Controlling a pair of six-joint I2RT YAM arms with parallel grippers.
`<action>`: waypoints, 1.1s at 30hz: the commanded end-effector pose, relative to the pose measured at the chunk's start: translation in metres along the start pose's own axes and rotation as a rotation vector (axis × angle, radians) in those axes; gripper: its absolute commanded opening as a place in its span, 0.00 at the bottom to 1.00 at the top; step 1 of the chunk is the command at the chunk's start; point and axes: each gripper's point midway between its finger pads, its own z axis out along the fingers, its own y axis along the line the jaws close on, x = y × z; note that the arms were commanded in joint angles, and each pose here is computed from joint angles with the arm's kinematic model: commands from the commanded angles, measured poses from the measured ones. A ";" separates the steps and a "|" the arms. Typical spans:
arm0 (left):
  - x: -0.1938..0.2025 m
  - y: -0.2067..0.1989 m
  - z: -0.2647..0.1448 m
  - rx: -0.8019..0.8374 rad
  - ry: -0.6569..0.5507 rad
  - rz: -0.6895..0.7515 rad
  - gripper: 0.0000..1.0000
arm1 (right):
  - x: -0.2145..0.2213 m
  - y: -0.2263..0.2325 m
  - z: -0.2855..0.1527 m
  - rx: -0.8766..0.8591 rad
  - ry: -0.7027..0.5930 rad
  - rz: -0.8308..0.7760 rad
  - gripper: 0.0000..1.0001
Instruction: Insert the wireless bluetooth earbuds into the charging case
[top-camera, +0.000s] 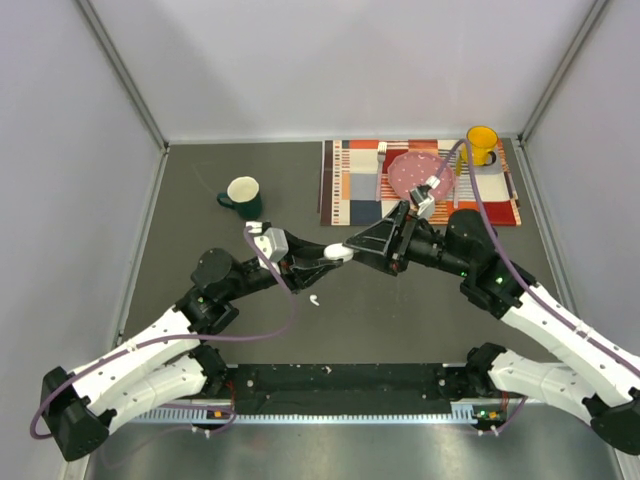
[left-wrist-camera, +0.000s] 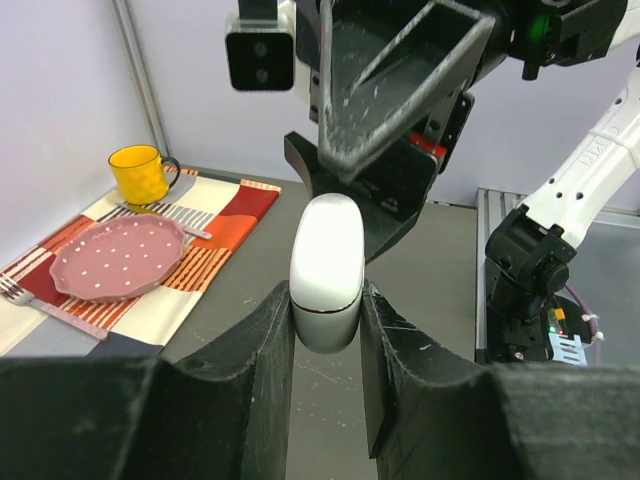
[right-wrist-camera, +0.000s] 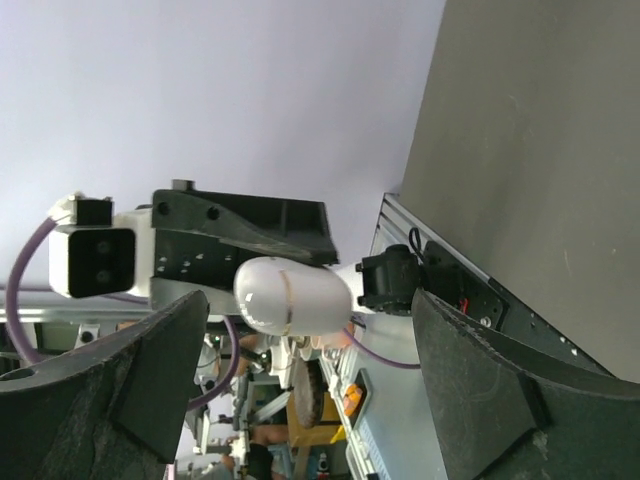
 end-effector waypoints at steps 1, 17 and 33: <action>-0.029 -0.004 0.002 0.014 -0.079 0.051 0.00 | 0.002 0.007 0.003 -0.054 0.019 0.022 0.80; -0.027 -0.008 0.006 0.037 -0.079 0.048 0.00 | 0.004 0.016 0.011 -0.135 0.046 0.089 0.60; -0.027 -0.003 0.005 0.004 -0.094 0.049 0.00 | 0.008 0.014 0.008 -0.132 0.059 0.096 0.61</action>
